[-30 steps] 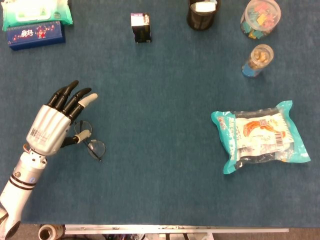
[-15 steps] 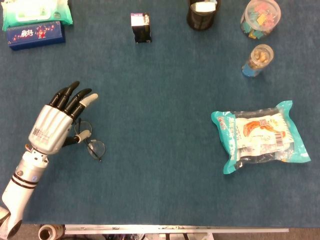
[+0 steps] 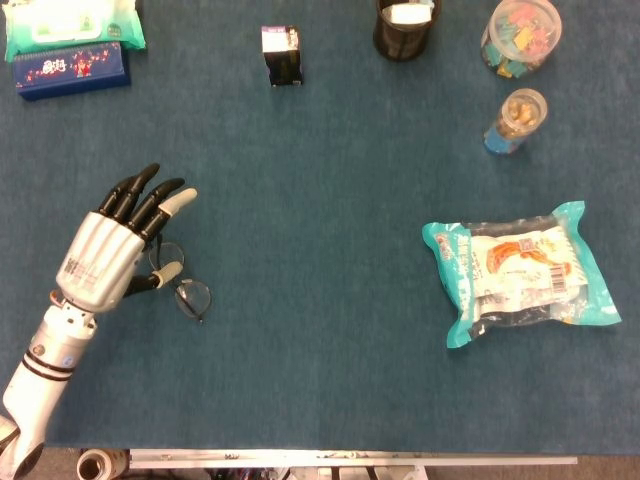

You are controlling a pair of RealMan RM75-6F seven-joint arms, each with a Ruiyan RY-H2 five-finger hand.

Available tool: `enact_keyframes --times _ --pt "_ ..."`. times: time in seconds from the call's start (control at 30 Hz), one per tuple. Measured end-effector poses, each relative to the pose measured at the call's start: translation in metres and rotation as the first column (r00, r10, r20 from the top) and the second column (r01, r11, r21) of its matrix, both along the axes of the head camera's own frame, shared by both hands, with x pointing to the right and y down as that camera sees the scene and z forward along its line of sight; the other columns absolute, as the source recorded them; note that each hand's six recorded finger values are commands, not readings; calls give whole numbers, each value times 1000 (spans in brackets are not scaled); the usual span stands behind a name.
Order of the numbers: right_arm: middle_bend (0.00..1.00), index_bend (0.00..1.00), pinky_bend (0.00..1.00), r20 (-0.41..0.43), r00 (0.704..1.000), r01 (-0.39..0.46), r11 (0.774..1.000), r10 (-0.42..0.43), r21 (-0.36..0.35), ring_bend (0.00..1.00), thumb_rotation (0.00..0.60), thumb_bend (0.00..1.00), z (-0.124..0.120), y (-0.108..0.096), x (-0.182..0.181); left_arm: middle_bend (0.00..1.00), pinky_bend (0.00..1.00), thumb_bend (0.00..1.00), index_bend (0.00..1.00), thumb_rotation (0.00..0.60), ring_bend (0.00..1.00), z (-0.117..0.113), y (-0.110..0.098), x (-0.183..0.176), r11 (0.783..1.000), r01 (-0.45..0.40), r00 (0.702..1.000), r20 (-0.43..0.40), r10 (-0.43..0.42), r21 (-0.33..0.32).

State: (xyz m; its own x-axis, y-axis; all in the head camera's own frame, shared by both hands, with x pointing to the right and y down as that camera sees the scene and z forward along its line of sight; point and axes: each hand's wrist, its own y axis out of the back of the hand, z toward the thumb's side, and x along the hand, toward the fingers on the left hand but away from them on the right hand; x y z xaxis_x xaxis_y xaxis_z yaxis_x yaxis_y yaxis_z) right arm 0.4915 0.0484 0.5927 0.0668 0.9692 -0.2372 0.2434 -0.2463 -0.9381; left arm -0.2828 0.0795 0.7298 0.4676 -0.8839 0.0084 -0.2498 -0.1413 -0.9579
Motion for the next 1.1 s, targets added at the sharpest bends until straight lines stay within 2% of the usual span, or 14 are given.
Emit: enact_keyframes --times 0.27,0.4,0.53,0.83,1.1 --pt "425 525 287 11 1000 8 1000 -8 3 288 600 214 -2 1 -3 157 179 0 88 600 63 -40 -3 -12 998 26 998 -59 -22 60" --pt "425 526 287 36 999 23 1000 -23 8 288 600 214 -6 3 -8 128 179 0 70 600 63 -63 -14 -30 993 73 996 -54 -68 96" --pt "426 526 287 62 997 51 998 -53 26 288 600 213 -15 7 -17 115 179 0 61 600 62 -75 -28 -46 988 117 993 -43 -113 104" --pt "428 525 287 86 994 60 994 -68 95 288 600 214 -37 14 -23 76 179 0 22 600 57 -73 -51 -54 988 138 990 -23 -137 66" --pt "429 526 286 85 995 51 993 -60 107 288 600 214 -40 13 -20 25 179 0 0 600 23 -57 -74 -44 991 127 992 2 -127 38"
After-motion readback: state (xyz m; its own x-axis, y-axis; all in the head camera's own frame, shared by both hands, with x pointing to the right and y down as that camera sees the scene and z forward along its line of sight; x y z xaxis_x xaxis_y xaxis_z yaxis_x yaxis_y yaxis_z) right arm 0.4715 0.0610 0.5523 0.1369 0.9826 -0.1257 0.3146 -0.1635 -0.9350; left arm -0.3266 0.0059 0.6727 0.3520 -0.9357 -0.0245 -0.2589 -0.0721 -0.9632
